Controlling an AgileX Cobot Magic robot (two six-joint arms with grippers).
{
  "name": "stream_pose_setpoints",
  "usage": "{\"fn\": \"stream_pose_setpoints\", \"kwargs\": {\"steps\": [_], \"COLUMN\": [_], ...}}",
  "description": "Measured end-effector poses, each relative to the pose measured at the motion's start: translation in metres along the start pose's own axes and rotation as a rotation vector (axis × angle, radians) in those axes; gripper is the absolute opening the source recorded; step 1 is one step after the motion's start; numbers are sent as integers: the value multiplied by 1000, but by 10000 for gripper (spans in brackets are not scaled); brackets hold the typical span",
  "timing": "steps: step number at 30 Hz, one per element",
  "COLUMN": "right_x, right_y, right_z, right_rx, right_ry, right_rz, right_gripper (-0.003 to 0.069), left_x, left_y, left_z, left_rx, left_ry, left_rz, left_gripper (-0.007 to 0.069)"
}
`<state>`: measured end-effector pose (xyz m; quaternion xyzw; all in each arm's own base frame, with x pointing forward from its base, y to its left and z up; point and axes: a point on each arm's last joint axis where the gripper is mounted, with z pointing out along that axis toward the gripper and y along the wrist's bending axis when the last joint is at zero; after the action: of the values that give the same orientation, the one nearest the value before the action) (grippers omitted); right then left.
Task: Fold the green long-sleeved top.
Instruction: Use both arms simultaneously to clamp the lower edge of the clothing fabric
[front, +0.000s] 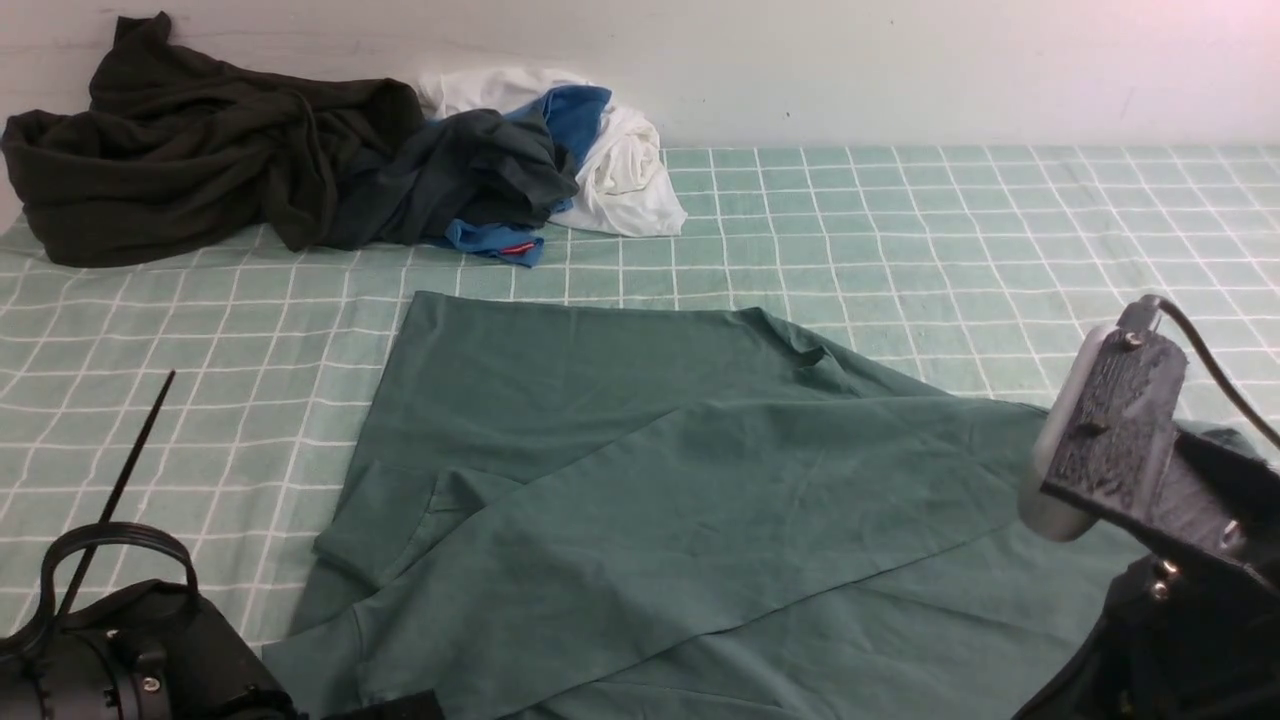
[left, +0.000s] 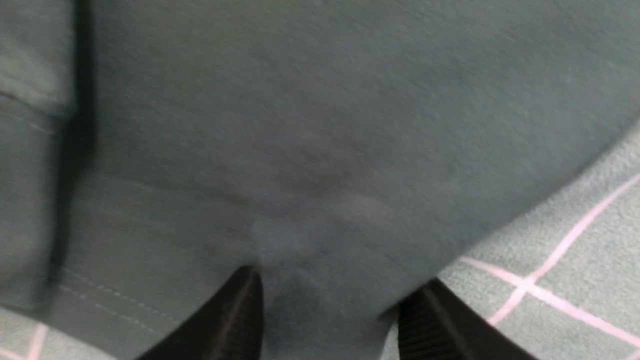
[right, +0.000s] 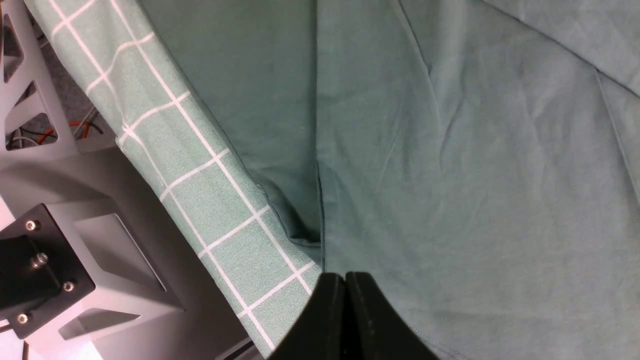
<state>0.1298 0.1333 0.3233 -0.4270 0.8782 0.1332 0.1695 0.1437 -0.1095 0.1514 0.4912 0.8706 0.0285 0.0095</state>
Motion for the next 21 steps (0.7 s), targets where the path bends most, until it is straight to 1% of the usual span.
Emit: {"fn": "stream_pose_setpoints", "kwargs": {"steps": [1, 2, 3, 4, 5, 6, 7, 9, 11, 15, 21], "right_x": [0, 0, 0, 0, 0, 0, 0, 0, 0, 0, 0], "right_y": [0, 0, 0, 0, 0, 0, 0, 0, 0, 0, 0], "right_z": [0, 0, 0, 0, 0, 0, 0, 0, 0, 0, 0], "right_rx": [0, 0, 0, 0, 0, 0, 0, 0, 0, 0, 0], "right_ry": [0, 0, 0, 1, 1, 1, 1, 1, 1, 1, 1], "right_rz": [0, 0, 0, 0, 0, 0, 0, 0, 0, 0, -28], "right_gripper": [-14, -14, -14, -14, -14, -14, -14, -14, -14, -14, -14], "left_x": [-1, -3, -4, -7, -9, -9, -11, -11, -10, -10, -11], "left_y": [1, 1, 2, 3, 4, 4, 5, 5, 5, 6, 7], "left_z": [-1, -2, -2, -4, -7, -7, -9, -12, -14, -12, -2], "left_rx": [-4, -6, -7, -10, -10, -9, -8, -5, -2, -6, -4], "left_ry": [-6, -13, -15, -23, -28, -26, -23, -3, 16, 29, 80], "left_rz": [-17, -47, -52, -97, -121, -124, -136, -143, -145, -139, -96], "left_gripper": [319, 290, 290, 246, 218, 213, 183, 155, 143, 143, 131]}}
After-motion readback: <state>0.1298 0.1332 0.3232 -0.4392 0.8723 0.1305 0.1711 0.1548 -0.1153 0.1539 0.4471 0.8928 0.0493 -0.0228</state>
